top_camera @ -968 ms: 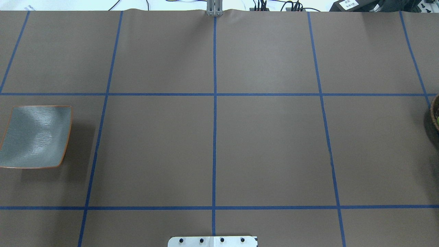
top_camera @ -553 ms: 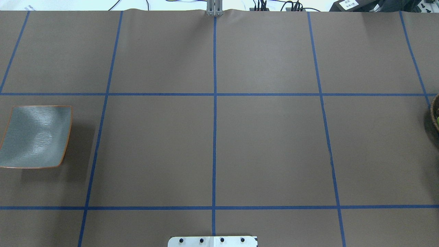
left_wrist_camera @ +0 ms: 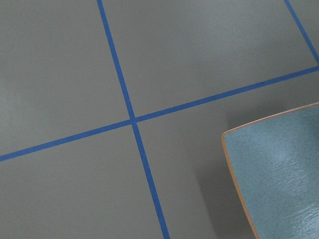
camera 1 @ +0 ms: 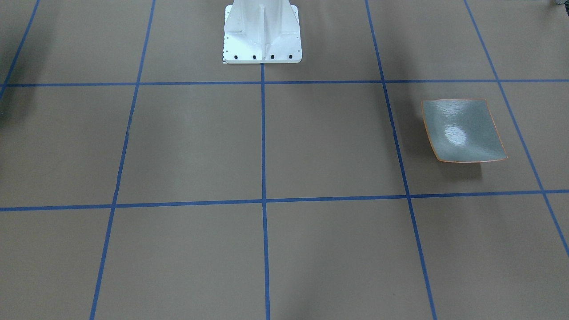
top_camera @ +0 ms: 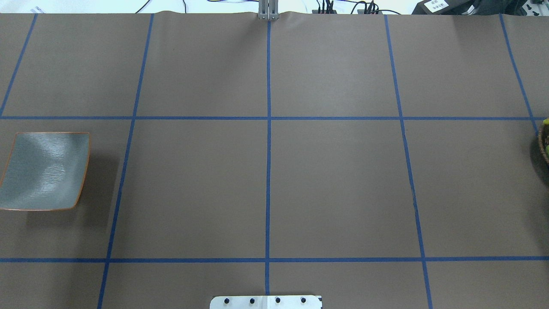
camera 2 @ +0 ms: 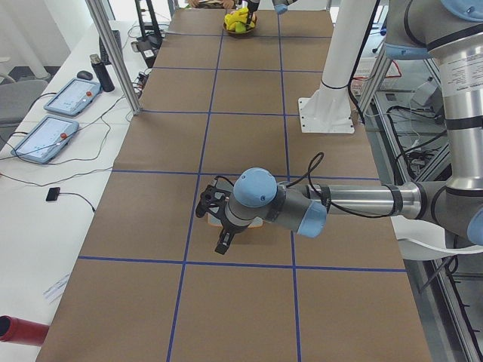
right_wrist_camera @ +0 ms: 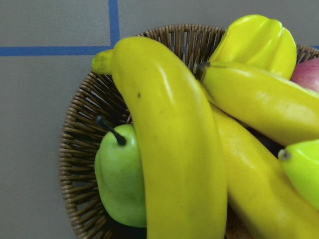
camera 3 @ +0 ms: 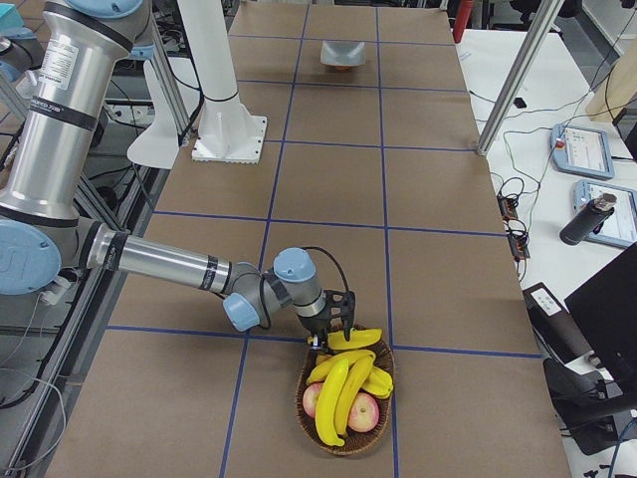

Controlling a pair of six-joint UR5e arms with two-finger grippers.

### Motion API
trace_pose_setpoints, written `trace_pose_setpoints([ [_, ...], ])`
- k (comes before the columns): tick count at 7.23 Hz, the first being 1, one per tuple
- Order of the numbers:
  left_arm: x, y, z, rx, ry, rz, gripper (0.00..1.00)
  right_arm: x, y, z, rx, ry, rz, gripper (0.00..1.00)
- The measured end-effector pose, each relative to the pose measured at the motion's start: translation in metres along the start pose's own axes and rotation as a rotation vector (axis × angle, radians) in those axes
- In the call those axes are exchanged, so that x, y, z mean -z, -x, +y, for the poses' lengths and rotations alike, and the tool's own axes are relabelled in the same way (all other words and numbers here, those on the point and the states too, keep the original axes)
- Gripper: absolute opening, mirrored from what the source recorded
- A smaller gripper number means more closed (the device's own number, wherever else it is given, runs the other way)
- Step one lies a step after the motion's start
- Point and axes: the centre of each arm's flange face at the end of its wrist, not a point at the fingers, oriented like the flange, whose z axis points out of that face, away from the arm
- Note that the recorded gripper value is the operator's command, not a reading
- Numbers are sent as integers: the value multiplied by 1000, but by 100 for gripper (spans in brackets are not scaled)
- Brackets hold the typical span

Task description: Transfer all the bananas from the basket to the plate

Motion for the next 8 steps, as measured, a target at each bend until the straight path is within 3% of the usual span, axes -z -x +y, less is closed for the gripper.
trace_pose_setpoints([
  [3, -1, 1, 0, 3, 2, 0, 100, 26, -12, -8, 1, -54, -5, 0],
  [6, 0, 0, -1, 0, 0, 0, 100, 87, -6, -28, -19, -176, -36, 0],
  [8, 8, -10, -13, -69, -53, -3, 100, 130, 36, -67, 38, -286, -115, 0],
])
